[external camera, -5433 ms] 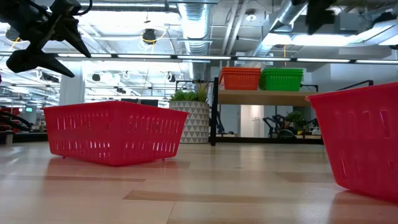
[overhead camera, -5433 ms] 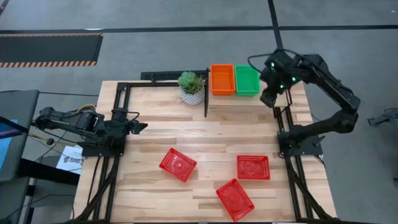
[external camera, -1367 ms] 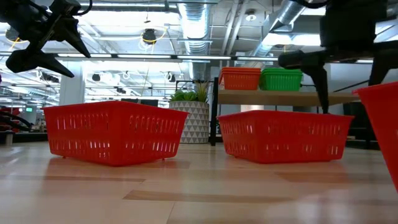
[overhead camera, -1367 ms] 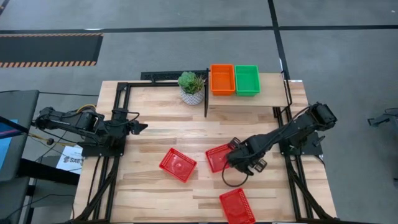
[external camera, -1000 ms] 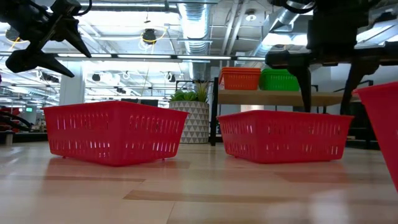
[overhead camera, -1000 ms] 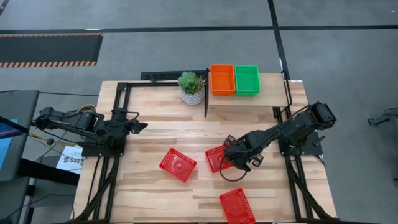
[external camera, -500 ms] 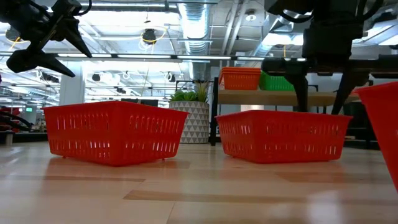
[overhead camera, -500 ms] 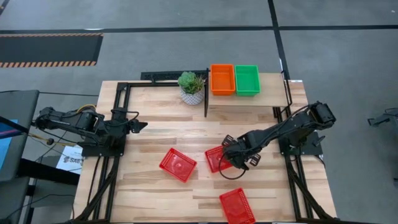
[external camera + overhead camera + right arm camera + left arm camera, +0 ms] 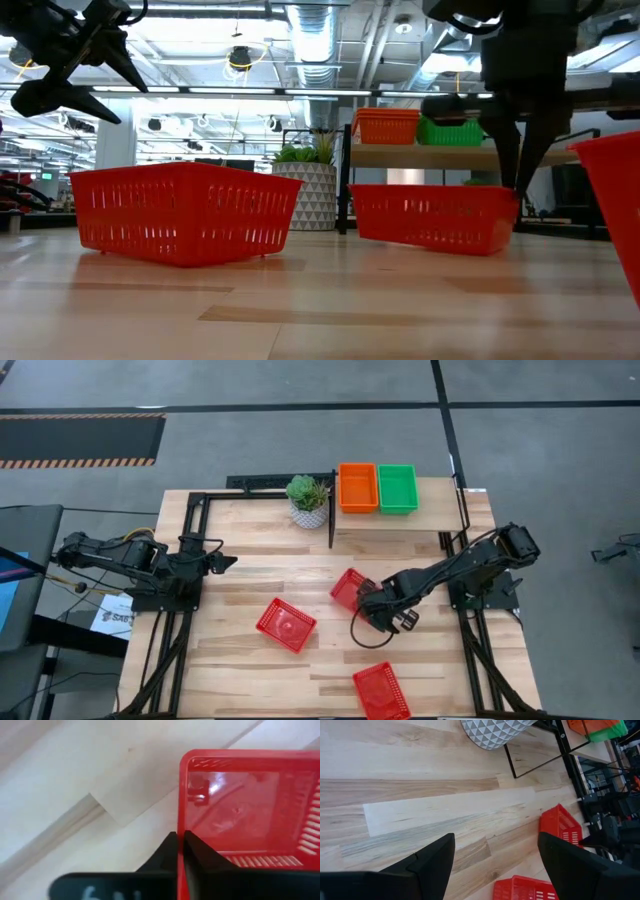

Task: Stack baskets on shelf by color
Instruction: Put the top right red bin on the shelf

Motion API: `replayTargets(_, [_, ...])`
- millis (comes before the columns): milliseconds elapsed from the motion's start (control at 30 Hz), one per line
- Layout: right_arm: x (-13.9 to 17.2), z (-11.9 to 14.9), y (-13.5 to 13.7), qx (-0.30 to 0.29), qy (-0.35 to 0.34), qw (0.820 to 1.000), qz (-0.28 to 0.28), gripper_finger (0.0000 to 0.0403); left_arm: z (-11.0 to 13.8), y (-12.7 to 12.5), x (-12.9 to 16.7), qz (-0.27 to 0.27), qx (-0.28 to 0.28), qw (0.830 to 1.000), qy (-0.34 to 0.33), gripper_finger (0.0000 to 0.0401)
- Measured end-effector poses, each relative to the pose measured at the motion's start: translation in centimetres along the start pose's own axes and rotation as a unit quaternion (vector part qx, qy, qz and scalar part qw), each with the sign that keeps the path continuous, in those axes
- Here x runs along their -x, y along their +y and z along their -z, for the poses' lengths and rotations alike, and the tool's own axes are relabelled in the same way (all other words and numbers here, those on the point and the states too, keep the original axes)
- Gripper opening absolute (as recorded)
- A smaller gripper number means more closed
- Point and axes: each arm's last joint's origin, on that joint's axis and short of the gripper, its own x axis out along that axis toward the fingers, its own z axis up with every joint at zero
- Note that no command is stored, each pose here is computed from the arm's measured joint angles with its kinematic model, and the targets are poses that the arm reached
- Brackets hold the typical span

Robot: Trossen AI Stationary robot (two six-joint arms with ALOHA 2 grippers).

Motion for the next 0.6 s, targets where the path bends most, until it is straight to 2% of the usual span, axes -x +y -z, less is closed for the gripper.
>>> replayTargets(67, [0.0, 0.0, 0.0, -0.024, -0.004, 1.000, -0.004, 0.0010, 0.0, 0.0, 0.0, 0.000, 0.000, 1.000, 0.000, 0.0274])
replayTargets(300, [0.2, -0.2, 0.3, -0.134, -0.013, 0.991, -0.015, 0.0005, 0.0, 0.0, 0.0, 0.000, 0.000, 1.000, 0.000, 0.0274])
replayTargets(433, [1.6, 0.0, 0.5, -0.220, -0.048, 0.974, -0.036, 0.0004, 0.0, 0.0, 0.0, 0.000, 0.000, 1.000, -0.001, 0.0274])
replayTargets(600, [5.0, 0.8, 1.0, -0.298, -0.110, 0.948, -0.037, 0.0002, 0.0, 0.0, 0.0, 0.000, -0.007, 1.000, -0.001, 0.0274])
